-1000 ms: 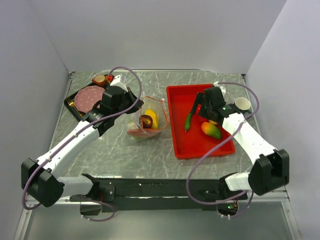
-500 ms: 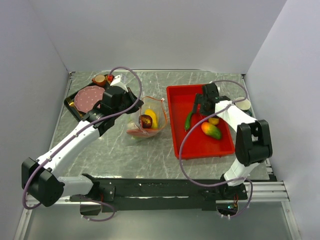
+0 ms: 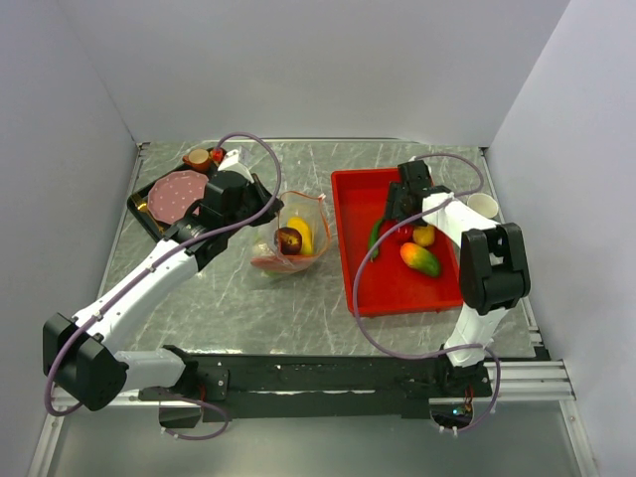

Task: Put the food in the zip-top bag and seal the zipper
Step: Pick up the fake vegetable from the bin.

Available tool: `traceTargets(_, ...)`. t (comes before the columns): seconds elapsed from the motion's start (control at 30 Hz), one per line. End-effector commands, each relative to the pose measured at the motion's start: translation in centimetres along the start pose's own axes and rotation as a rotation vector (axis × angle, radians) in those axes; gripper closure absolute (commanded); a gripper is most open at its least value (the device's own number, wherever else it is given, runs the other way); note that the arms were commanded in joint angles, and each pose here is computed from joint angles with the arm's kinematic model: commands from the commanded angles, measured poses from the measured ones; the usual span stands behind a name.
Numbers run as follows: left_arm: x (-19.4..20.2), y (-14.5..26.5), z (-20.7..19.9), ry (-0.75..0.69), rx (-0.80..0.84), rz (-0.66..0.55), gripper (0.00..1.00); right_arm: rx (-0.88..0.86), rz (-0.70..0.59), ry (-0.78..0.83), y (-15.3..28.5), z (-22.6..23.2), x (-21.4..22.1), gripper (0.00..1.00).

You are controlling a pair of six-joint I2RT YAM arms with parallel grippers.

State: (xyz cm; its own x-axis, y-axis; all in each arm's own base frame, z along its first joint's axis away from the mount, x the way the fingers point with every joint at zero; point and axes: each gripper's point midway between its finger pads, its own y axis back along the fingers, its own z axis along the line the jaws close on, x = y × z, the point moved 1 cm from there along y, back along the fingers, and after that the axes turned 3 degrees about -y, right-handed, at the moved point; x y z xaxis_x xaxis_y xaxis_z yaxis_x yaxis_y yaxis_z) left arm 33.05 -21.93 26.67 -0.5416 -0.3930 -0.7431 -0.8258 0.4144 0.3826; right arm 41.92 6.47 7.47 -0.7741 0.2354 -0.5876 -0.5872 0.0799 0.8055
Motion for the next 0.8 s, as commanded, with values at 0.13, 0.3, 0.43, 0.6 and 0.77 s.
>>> traceTargets(0.13,-1.6,0.5,-1.0,0.021,0.033,-0.057,0.99,-0.085,-0.021,-0.024,1.3,1.3,-1.1,0.61)
traceTargets(0.3,-1.7,0.8,-0.6,0.023,0.018,-0.069,0.99,-0.077,-0.076,-0.009,4.6,0.7,-2.4,0.57)
traceTargets(0.43,-1.7,1.1,-0.7,0.027,0.029,-0.078,0.99,-0.134,-0.132,-0.037,7.4,1.0,-3.3,0.58)
traceTargets(0.6,-1.6,1.1,-0.8,0.028,0.034,-0.068,0.99,-0.201,-0.148,-0.061,9.1,1.7,-3.0,0.6)
traceTargets(0.77,-1.6,1.2,-0.9,0.036,0.044,-0.07,0.99,-0.256,-0.126,-0.064,9.8,2.2,-2.0,0.66)
